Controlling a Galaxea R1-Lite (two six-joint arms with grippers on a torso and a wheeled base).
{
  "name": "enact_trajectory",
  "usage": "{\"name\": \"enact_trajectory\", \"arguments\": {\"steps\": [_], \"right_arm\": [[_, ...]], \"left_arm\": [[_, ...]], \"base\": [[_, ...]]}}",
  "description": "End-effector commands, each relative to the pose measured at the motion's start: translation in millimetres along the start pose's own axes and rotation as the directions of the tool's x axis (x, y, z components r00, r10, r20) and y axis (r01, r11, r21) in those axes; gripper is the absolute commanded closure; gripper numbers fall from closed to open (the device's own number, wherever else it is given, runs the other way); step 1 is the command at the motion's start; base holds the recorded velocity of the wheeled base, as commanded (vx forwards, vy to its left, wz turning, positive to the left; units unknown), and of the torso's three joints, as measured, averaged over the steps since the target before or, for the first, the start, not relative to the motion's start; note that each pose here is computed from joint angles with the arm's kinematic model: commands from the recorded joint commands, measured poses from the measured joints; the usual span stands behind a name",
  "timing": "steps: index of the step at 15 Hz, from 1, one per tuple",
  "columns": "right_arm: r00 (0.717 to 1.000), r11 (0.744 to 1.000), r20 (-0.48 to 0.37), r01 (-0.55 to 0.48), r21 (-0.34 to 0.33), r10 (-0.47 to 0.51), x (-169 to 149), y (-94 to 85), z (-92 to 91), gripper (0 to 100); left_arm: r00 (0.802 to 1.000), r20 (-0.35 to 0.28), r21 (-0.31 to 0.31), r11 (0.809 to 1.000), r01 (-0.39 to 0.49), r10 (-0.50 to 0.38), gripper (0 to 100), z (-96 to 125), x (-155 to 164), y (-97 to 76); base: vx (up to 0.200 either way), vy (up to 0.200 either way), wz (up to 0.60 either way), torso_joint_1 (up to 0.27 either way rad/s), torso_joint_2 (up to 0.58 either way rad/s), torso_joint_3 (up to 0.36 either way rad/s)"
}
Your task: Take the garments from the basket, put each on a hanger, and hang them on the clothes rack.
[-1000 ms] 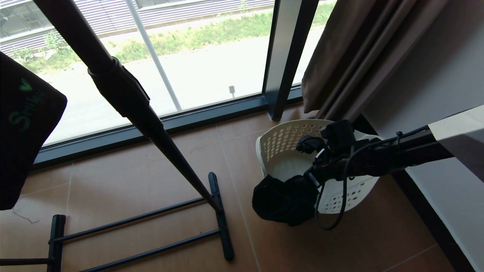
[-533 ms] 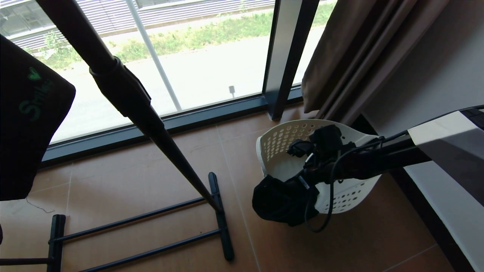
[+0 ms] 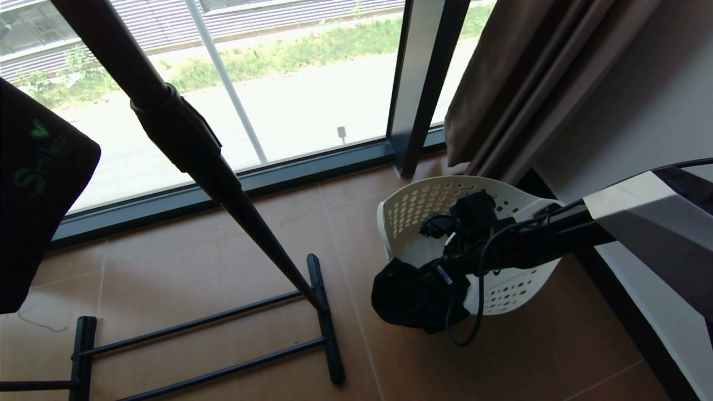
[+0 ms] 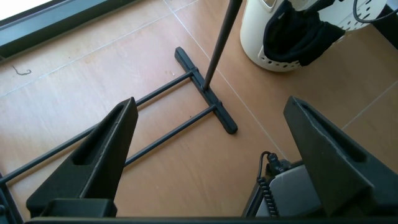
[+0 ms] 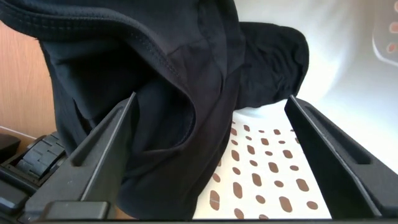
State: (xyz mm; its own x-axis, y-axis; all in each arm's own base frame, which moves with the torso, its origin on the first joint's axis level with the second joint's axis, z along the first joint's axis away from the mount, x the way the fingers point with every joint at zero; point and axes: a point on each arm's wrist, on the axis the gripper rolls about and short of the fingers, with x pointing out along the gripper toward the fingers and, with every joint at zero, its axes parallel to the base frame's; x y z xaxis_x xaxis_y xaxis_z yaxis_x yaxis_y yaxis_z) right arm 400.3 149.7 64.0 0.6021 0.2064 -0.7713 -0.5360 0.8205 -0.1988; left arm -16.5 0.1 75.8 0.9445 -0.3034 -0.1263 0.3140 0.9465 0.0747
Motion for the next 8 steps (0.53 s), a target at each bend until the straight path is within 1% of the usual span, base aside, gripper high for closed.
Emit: {"name": "enact_trajectory", "arguments": {"steps": [1, 8], "right_arm": [[1.0, 1.0, -0.002, -0.001, -0.001, 0.001, 3.4, 0.2, -0.3, 0], [1.0, 1.0, -0.016, 0.0, 0.003, 0.0, 15.6, -1.1, -2.1, 0]], "left_arm": [[1.0, 0.0, 0.0, 1.0, 0.0, 0.0, 0, 0.0, 0.0, 0.0], [1.0, 0.0, -0.001, 1.0, 0.0, 0.0, 0, 0.0, 0.0, 0.0]], "base": [[0.0, 0.0, 0.0, 0.0, 0.0, 0.0], [0.0, 0.0, 0.0, 0.0, 0.0, 0.0]]}}
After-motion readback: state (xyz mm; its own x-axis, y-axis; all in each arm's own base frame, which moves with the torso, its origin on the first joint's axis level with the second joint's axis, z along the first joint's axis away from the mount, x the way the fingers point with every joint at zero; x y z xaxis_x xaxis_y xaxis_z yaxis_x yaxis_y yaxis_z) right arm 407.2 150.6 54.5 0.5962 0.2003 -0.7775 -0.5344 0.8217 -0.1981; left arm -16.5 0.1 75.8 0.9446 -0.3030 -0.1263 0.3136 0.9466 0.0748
